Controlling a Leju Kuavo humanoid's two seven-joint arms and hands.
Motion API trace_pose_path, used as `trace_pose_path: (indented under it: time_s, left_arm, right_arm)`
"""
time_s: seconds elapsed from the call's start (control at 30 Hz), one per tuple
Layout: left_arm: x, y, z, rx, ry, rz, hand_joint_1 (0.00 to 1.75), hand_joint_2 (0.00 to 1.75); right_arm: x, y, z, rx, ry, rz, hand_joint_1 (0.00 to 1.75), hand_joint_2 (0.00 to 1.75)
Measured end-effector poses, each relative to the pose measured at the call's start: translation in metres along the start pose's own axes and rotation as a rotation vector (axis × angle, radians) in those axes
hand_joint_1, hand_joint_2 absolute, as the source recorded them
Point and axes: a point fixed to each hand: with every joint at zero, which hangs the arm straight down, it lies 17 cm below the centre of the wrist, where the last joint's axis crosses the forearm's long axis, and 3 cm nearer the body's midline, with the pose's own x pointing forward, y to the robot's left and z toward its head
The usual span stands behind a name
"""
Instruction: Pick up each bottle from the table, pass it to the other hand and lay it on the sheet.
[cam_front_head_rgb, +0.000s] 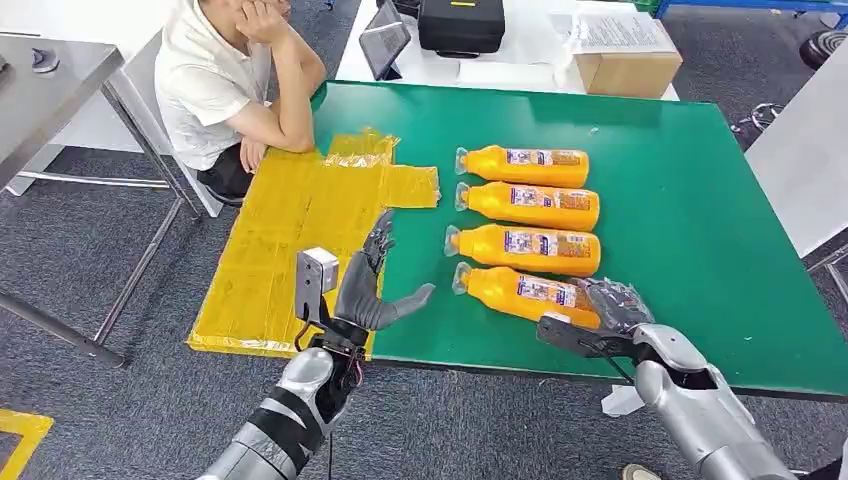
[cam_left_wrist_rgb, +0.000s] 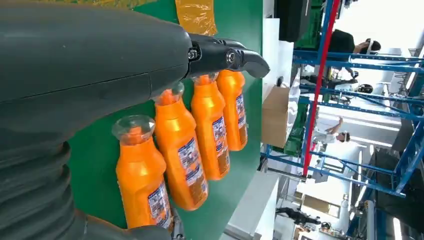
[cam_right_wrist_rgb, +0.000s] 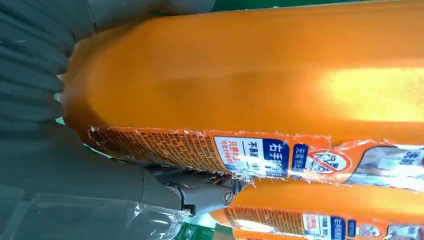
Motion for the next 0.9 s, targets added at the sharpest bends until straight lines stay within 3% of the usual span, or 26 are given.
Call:
trace_pose_path:
  time_s: [0.4, 0.57, 0.73, 0.9]
  left_arm:
    - [0.001, -0.001, 0.000, -0.008, -0.007, 0.003, 0.00, 1.75]
    - [0.016, 0.014, 0.010, 0.076, -0.077, 0.071, 0.00, 1.75]
    - [0.033, 0.037, 0.041, 0.165, -0.149, 0.133, 0.00, 1.75]
    - [0.019, 0.048, 0.078, 0.151, -0.088, 0.184, 0.00, 1.75]
  right_arm:
    - [0.034, 0.000, 0.002, -0.072, -0.111, -0.202, 1.75, 1.75]
    - [0.083, -0.006, 0.010, -0.226, -0.205, -0.387, 1.75, 1.75]
    - [0.131, -0.027, 0.034, -0.432, -0.248, -0.605, 1.75, 1.75]
    - [0.156, -0.050, 0.064, -0.566, -0.285, -0.742, 1.75, 1.75]
